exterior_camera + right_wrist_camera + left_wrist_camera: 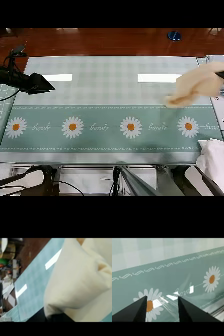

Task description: Fold the shirts.

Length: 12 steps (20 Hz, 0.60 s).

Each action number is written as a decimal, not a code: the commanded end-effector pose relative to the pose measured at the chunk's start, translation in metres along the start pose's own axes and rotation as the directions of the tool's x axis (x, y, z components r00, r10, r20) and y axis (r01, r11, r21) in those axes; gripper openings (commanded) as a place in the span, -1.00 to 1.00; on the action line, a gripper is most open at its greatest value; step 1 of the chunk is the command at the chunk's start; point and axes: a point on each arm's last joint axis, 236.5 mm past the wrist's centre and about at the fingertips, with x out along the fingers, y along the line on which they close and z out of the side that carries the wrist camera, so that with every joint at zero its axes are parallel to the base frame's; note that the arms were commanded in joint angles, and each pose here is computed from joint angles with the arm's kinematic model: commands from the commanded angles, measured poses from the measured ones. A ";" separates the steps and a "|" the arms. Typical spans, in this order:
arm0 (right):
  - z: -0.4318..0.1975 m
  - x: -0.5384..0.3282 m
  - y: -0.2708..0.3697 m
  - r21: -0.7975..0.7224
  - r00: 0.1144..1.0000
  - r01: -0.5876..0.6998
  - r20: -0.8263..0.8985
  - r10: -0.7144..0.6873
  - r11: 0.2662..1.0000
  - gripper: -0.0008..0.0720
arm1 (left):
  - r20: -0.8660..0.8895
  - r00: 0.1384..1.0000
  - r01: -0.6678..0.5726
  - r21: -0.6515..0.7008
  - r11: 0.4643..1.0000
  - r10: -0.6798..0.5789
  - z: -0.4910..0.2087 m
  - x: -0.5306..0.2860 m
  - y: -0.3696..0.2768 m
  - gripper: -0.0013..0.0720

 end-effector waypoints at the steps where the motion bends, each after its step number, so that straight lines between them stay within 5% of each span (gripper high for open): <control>1: -0.025 -0.071 -0.073 0.174 0.966 0.257 -0.027 -0.256 0.951 -0.92 | 0.017 1.000 0.025 -0.001 1.000 -0.025 0.004 0.001 -0.007 0.32; 6: -0.055 -0.149 -0.164 0.347 0.790 0.585 -0.044 -0.611 0.733 -0.92 | 0.010 0.999 0.035 0.022 0.999 -0.035 0.005 0.007 -0.017 0.31; 10: -0.073 -0.178 -0.192 0.388 0.686 0.696 -0.108 -0.720 0.604 -0.92 | 0.011 0.999 0.035 0.028 0.999 -0.035 0.005 0.007 -0.017 0.32; 12: -0.088 -0.201 -0.211 0.408 0.584 0.777 -0.181 -0.791 0.480 -0.92 | 0.035 0.999 0.024 0.046 0.999 -0.026 0.011 0.007 -0.015 0.31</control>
